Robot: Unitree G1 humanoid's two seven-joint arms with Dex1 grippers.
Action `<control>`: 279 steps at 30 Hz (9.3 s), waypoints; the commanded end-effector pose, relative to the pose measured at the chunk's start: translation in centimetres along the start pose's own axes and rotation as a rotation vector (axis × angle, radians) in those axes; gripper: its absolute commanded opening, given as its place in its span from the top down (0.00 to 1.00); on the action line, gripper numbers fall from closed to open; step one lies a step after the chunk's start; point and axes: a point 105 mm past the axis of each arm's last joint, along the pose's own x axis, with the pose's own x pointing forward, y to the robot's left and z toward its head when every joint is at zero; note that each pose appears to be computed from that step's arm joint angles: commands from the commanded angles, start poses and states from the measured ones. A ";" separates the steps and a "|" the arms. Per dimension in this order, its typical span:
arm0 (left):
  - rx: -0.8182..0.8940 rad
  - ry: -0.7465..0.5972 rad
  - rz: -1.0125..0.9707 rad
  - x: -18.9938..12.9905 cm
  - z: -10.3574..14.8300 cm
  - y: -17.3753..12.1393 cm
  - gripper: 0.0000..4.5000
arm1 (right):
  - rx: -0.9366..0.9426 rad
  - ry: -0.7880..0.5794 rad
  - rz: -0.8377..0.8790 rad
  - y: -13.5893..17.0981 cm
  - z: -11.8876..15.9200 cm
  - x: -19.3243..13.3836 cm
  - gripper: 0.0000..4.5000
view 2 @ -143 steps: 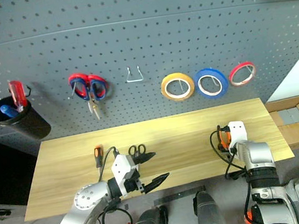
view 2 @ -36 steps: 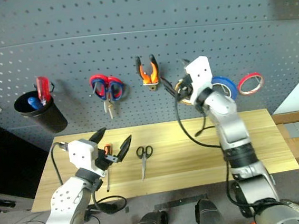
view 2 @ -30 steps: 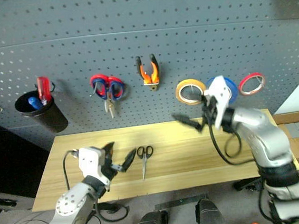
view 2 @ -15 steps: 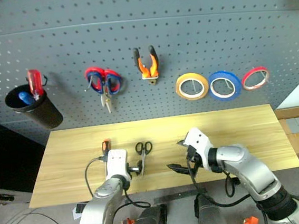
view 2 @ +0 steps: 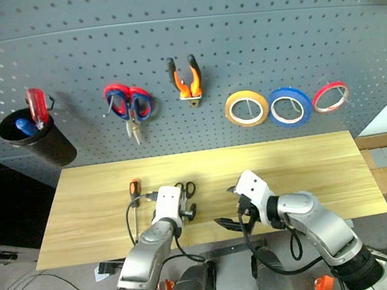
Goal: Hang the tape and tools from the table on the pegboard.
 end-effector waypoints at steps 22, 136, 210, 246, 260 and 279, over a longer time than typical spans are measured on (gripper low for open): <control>0.197 -0.292 0.092 -2.3 3.0 3.6 0.95 | -0.211 -0.180 0.141 0.5 8.2 0.7 0.00; 0.201 -0.812 0.260 -2.6 13.6 7.0 0.95 | -0.412 -0.430 0.077 -1.1 15.4 1.5 0.00; -0.108 -0.094 0.160 0.0 -0.7 9.3 0.40 | -0.135 -0.030 0.021 -0.5 2.8 5.1 0.00; -0.154 0.154 0.247 2.9 -3.5 12.3 0.43 | -0.164 0.042 -0.064 -2.5 1.4 5.0 0.00; 0.041 -0.415 0.472 -5.3 4.4 14.7 0.83 | -0.289 -0.114 0.166 -0.4 7.1 3.4 0.00; 0.152 -1.215 0.582 -20.2 24.1 16.9 0.83 | -0.407 -0.412 0.507 3.6 14.2 1.6 0.00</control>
